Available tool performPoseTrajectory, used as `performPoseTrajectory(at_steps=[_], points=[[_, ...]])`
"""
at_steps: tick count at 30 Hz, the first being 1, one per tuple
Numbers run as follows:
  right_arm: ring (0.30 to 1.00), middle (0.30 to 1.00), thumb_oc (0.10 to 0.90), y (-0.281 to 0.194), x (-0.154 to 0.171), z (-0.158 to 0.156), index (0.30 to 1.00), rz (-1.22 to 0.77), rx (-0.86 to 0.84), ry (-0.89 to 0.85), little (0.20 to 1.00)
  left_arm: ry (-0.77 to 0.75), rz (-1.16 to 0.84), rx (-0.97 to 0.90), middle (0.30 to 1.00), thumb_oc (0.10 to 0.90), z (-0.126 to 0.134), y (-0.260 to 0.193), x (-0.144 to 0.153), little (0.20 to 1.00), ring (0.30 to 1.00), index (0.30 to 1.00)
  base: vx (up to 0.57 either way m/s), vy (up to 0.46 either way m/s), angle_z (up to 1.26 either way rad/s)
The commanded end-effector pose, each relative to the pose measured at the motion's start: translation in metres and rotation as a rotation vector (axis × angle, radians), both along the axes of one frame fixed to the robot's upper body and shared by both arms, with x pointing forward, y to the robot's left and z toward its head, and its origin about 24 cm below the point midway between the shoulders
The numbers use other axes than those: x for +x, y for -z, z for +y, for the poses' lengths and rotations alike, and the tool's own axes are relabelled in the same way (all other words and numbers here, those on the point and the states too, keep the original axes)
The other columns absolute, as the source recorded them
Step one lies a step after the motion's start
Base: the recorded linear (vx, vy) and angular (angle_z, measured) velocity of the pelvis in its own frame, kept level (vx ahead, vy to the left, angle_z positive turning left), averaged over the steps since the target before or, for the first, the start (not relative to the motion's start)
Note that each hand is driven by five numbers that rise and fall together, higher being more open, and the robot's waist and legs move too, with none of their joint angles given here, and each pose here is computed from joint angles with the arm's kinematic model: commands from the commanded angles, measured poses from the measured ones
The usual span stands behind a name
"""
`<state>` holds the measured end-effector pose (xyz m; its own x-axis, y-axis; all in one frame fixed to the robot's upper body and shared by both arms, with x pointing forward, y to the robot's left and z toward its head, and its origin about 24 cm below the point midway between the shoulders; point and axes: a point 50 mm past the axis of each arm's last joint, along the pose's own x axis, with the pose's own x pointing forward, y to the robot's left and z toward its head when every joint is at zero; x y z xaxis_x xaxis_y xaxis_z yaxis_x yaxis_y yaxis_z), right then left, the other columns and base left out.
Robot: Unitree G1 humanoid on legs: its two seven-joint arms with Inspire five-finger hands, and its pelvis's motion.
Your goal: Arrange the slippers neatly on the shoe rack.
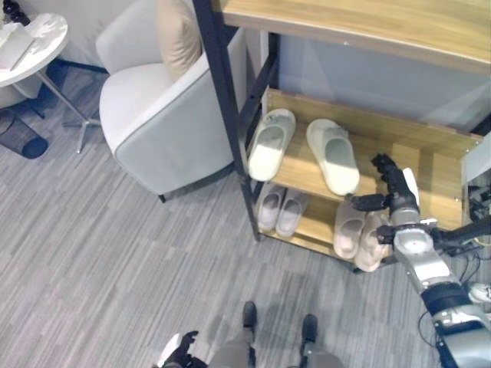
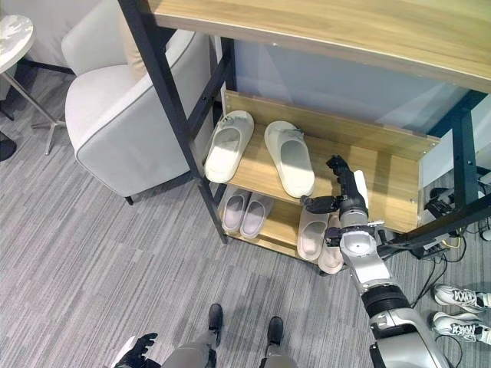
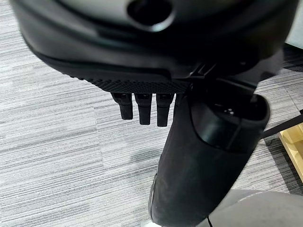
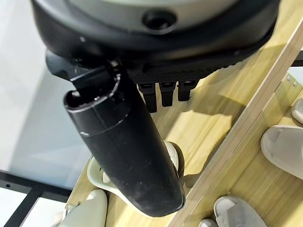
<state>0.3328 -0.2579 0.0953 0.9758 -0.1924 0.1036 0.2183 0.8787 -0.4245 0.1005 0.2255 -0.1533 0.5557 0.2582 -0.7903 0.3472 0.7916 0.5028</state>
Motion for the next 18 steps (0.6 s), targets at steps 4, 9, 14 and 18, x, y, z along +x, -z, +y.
performPoseTrajectory(at_steps=[4,9,14,18], points=[[0.900,0.900,0.800,-0.065,0.009,0.031,0.900,-0.285,-0.025,-0.181,0.900,0.003,-0.024,0.045,0.900,0.800,0.015,-0.006,0.016,0.900,0.900,0.900,0.00,0.006,0.02],[0.900,0.900,0.800,-0.071,0.008,0.042,0.900,-0.314,-0.015,-0.232,0.900,0.004,-0.024,0.045,0.900,0.800,0.014,-0.006,0.017,0.900,0.900,0.900,0.00,0.006,0.02],[0.900,0.900,0.800,-0.073,0.011,0.050,0.900,-0.314,-0.022,-0.256,0.900,0.000,-0.023,0.049,0.900,0.800,0.016,-0.006,0.016,0.900,0.900,0.900,0.00,0.000,0.00],[0.900,0.900,0.800,-0.076,0.016,0.058,0.900,-0.324,-0.012,-0.264,0.900,-0.002,-0.030,0.053,0.900,0.800,0.016,-0.007,0.018,0.900,0.900,0.900,0.00,0.000,0.00]])
